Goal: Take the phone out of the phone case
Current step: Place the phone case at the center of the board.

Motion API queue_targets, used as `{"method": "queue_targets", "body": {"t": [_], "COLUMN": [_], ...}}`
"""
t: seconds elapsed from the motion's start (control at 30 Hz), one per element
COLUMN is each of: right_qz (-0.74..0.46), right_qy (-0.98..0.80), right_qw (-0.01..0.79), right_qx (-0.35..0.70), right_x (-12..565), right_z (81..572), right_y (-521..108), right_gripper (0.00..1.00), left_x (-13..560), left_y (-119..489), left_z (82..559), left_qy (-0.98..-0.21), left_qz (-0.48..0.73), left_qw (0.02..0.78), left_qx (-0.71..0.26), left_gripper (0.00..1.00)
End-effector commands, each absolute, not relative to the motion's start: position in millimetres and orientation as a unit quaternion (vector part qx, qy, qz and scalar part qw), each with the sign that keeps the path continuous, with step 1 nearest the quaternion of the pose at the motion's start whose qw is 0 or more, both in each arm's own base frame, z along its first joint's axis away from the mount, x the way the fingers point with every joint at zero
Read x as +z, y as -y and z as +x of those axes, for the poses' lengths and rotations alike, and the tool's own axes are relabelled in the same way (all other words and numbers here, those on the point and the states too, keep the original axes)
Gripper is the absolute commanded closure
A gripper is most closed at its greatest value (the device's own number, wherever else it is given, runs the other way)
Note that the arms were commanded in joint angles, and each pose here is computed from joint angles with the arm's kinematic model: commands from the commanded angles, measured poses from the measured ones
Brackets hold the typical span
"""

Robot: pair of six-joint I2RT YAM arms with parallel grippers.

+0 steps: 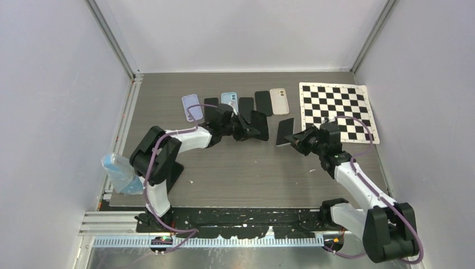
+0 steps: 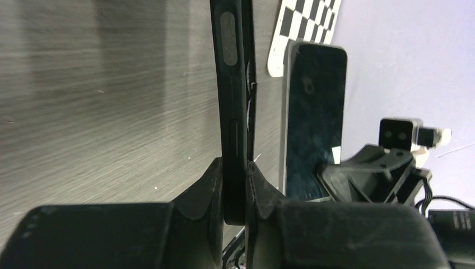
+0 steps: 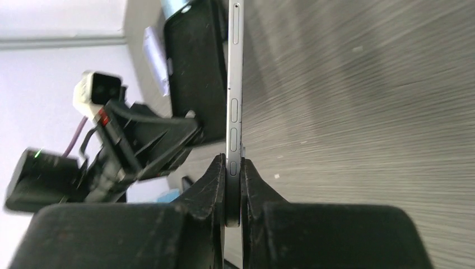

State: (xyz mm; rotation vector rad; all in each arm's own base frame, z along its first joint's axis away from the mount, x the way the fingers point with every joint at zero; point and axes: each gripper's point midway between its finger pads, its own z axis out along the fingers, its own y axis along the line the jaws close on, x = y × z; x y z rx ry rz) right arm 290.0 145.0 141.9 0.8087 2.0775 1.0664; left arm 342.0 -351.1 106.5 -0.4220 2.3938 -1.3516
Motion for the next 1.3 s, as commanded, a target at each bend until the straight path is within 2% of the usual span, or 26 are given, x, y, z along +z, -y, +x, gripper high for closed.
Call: {"method": "queue_targets", "body": {"t": [0.0, 0.27, 0.47, 0.63, 0.7, 0.87, 1.0, 1.17, 1.27], "right_qz": [0.303, 0.287, 0.267, 0.264, 0.274, 0.286, 0.294, 0.3, 0.298], "right_qy": [-0.808, -0.816, -0.815, -0.824, -0.832, -0.847, -0.858, -0.867, -0.875], "right_qw": [0.329, 0.303, 0.308, 0.278, 0.266, 0.264, 0.27, 0.271, 0.269], "right_qx": [0.384, 0.4, 0.413, 0.417, 0.402, 0.363, 0.324, 0.292, 0.272], "right_x": [125.9, 101.5, 98.0, 81.0, 71.0, 57.8, 51.0, 46.1, 46.2], "right_z": [304.4, 311.0, 319.2, 320.3, 319.0, 314.9, 311.5, 307.5, 301.5], "right_y": [-123.2, -124.3, -128.7, -134.1, -130.9, -120.8, -109.0, -99.4, -93.9], "right_gripper": [1.0, 0.99, 0.99, 0.99, 0.95, 0.59, 0.46, 0.36, 0.23], "left_x": [87.1, 61.2, 66.3, 62.9, 59.9, 58.7, 68.1, 83.8, 94.5], "left_y": [372.5, 390.9, 396.8, 391.6, 387.0, 371.6, 353.9, 322.7, 290.1], "left_z": [338.6, 321.2, 309.7, 300.3, 296.4, 283.2, 273.7, 257.1, 248.3], "left_qy": [-0.867, -0.877, -0.875, -0.888, -0.895, -0.909, -0.92, -0.939, -0.953], "left_qz": [-0.163, -0.16, -0.138, -0.121, -0.114, -0.096, -0.083, -0.045, -0.025], "left_qw": [0.163, 0.099, 0.08, 0.074, 0.075, 0.079, 0.093, 0.113, 0.142], "left_qx": [-0.443, -0.442, -0.456, -0.438, -0.425, -0.397, -0.371, -0.321, -0.266], "left_gripper": [1.0, 0.95, 0.66, 0.5, 0.44, 0.38, 0.29, 0.25, 0.21]}}
